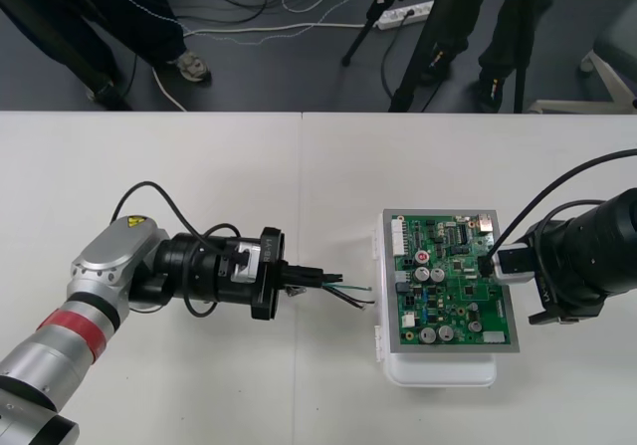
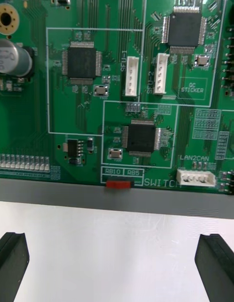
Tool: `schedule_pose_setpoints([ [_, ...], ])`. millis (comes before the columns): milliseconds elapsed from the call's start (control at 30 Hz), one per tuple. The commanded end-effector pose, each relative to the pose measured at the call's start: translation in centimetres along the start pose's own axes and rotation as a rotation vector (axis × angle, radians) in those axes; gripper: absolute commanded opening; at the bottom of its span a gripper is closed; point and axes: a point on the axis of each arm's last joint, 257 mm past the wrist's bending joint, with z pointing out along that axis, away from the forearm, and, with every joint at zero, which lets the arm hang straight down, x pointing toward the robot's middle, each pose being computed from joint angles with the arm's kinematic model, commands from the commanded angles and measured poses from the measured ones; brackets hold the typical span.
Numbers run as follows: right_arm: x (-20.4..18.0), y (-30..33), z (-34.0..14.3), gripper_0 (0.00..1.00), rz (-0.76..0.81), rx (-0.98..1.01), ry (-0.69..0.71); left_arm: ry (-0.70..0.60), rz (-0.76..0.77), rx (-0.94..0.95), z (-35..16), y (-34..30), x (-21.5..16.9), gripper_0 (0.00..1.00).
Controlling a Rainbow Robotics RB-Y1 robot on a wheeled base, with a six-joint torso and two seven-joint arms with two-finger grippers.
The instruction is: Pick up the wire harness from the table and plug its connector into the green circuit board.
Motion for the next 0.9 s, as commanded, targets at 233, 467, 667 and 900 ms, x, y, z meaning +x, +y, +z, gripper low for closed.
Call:
schedule_pose_setpoints([
  [233, -2.0, -1.5, 1.1, 1.0, -0.019, 0.027, -0.035, -0.009, -0.123, 0.029, 3.2, 1.8, -2.4, 0.0],
  [467, -2.7, -1.4, 1.4, 1.0, -0.045, 0.027, -0.041, 0.007, -0.114, 0.021, 3.9, 2.3, -2.5, 0.0],
  [667, -2.7, -1.4, 1.5, 1.0, -0.057, 0.026, -0.042, 0.039, -0.096, 0.03, 4.3, 2.1, -1.9, 0.0],
  [900, -3.0, -1.2, 1.6, 1.0, -0.068, 0.021, -0.049, 0.036, -0.102, 0.033, 5.5, 1.9, -1.8, 0.0],
])
